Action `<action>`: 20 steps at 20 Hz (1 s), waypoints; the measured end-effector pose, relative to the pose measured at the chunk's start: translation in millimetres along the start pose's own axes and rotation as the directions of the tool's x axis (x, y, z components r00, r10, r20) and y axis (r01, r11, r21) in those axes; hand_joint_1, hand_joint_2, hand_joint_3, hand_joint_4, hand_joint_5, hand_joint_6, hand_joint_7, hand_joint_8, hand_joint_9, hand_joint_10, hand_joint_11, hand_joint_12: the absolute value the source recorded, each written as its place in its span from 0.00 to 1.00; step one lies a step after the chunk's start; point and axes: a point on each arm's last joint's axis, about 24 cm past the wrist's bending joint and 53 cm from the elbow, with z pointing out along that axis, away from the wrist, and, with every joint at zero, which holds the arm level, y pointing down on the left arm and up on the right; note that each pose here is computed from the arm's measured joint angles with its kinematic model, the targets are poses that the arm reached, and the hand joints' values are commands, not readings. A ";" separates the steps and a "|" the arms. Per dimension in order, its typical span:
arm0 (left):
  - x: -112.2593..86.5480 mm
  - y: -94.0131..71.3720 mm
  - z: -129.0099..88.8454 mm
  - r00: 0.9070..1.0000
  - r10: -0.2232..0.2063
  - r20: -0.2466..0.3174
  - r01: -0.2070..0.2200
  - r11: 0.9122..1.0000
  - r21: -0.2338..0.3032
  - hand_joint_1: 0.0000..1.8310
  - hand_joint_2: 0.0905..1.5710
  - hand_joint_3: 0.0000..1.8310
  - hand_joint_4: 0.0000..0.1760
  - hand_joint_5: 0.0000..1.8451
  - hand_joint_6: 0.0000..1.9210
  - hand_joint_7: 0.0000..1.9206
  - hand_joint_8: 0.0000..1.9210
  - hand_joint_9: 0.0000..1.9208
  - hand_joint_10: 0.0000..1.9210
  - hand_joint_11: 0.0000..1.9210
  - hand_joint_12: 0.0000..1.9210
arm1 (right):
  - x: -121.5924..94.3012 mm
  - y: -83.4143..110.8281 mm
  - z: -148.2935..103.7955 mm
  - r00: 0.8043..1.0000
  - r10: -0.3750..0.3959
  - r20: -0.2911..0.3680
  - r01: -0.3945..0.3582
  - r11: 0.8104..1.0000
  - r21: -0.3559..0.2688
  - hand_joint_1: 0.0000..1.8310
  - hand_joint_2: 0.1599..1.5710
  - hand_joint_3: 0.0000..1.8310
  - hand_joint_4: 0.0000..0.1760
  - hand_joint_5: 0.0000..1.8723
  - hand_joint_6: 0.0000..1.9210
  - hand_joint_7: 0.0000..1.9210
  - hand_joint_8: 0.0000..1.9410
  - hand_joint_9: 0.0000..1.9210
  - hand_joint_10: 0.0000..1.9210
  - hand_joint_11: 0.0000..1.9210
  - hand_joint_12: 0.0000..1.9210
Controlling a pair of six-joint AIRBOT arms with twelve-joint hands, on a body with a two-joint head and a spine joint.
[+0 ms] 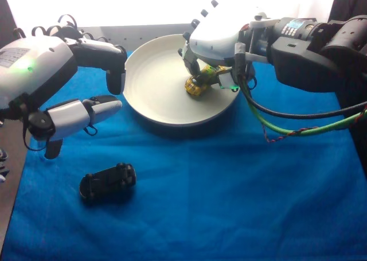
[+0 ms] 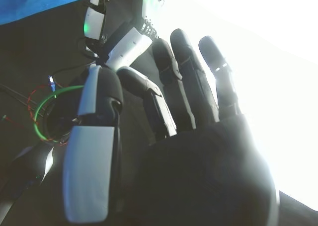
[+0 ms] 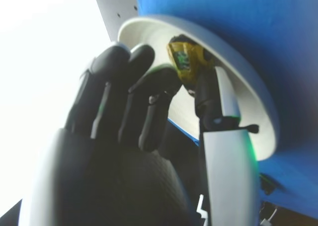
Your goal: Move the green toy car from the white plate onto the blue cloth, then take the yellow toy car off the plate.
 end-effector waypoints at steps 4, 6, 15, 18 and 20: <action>0.5 3.1 -0.8 1.000 -0.004 0.001 0.005 1.000 -0.010 0.50 0.76 0.00 1.00 0.42 0.67 0.42 0.00 0.38 0.04 0.09 0.67 | -5.3 -4.6 -9.2 1.000 -0.003 0.011 0.003 1.000 0.002 0.67 0.76 0.00 0.00 0.43 0.50 0.40 0.83 0.40 0.91 0.42 1.00; 2.7 2.0 -0.3 1.000 -0.011 0.001 0.011 1.000 -0.008 0.50 0.76 0.00 1.00 0.41 0.68 0.42 0.00 0.38 0.04 0.07 0.70 | -13.5 -4.4 -18.1 0.999 -0.002 0.035 0.003 1.000 -0.007 0.67 0.75 0.00 0.00 0.43 0.51 0.41 0.81 0.38 0.85 0.39 1.00; 6.6 7.6 -2.4 1.000 -0.017 -0.007 0.017 1.000 -0.026 0.49 0.77 0.00 1.00 0.40 0.69 0.42 0.00 0.38 0.03 0.07 0.70 | -60.6 0.8 -87.2 0.984 -0.014 0.179 0.025 0.998 -0.058 0.69 0.69 0.00 0.00 0.47 0.51 0.52 0.62 0.49 0.72 0.42 0.93; 7.0 11.1 -6.5 1.000 -0.019 -0.008 0.019 0.999 -0.040 0.49 0.77 0.00 1.00 0.40 0.70 0.41 0.00 0.38 0.04 0.05 0.76 | -62.6 12.2 -112.7 0.977 -0.023 0.213 0.043 0.995 -0.090 0.69 0.70 0.00 0.00 0.46 0.53 0.52 0.61 0.51 0.69 0.45 0.89; 9.3 13.3 -7.9 1.000 -0.021 -0.016 0.020 0.999 -0.048 0.48 0.78 0.00 1.00 0.38 0.72 0.39 0.00 0.35 0.02 0.01 0.74 | -43.7 25.7 -122.9 0.982 -0.035 0.186 0.058 0.991 -0.121 0.70 0.66 0.00 0.00 0.50 0.46 0.58 0.51 0.59 0.58 0.53 0.79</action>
